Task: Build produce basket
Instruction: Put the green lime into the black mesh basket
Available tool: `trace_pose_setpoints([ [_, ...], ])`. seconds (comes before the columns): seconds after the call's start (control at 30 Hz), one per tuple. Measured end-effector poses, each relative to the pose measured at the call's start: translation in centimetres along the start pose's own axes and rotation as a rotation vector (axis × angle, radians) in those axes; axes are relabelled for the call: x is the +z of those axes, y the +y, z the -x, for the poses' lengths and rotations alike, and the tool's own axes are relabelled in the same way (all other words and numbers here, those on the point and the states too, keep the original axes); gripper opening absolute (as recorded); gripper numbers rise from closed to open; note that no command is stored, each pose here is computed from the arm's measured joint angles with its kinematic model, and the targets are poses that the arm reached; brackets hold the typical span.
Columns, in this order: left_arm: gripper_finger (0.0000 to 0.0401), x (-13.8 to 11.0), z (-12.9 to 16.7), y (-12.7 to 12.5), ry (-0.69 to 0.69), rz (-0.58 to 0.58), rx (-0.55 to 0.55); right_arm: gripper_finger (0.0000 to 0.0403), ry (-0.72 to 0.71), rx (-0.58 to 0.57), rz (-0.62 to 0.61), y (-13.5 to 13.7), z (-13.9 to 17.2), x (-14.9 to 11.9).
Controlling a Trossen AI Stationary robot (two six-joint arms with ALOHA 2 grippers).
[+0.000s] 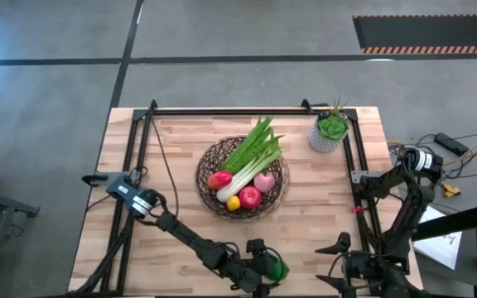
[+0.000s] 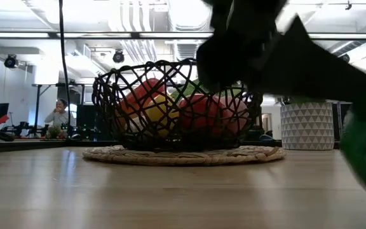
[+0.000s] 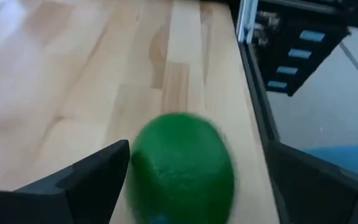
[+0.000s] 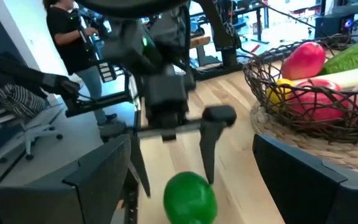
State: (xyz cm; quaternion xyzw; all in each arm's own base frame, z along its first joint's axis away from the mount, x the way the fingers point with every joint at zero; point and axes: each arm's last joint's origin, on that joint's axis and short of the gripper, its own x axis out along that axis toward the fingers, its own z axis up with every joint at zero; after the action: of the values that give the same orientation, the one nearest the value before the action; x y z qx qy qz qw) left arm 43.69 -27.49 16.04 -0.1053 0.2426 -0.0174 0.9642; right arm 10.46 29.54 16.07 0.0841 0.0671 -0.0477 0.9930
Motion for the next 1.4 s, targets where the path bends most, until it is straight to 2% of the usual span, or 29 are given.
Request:
trace_pose_setpoints([
  [0.43, 0.0356, -1.3, -0.9, 0.6, -0.002, -0.006, 0.069, 0.0329, -0.008, -0.001, 0.007, 0.4, 0.0, 0.5],
  [0.77, 0.0271, -1.5, -1.1, 0.9, 0.008, -0.01, 0.077, 0.0329, -0.008, -0.001, 0.001, 0.4, 0.0, 0.5],
  [0.9, 0.0254, -0.3, -0.1, 0.5, -0.002, -0.015, 0.07, 0.0329, -0.007, -0.001, -0.007, 0.4, 0.0, 0.5],
  [1.03, 0.0252, 2.1, 3.1, -0.8, -0.028, -0.046, 0.137, 0.0329, -0.007, 0.0, -0.009, 0.5, 0.0, 0.5],
  [1.17, 0.0252, 4.6, 7.5, -1.8, -0.072, -0.092, 0.249, 0.0329, -0.007, 0.0, -0.018, 0.4, 0.0, 0.5],
  [1.3, 0.025, 7.0, 12.5, -2.2, -0.187, -0.125, 0.438, 0.0329, -0.006, 0.0, -0.016, 0.4, 0.0, 0.5],
  [1.4, 0.0249, 8.5, 15.2, -1.4, -0.261, -0.124, 0.568, 0.0329, -0.007, -0.003, -0.015, 0.4, 0.0, 0.5],
])
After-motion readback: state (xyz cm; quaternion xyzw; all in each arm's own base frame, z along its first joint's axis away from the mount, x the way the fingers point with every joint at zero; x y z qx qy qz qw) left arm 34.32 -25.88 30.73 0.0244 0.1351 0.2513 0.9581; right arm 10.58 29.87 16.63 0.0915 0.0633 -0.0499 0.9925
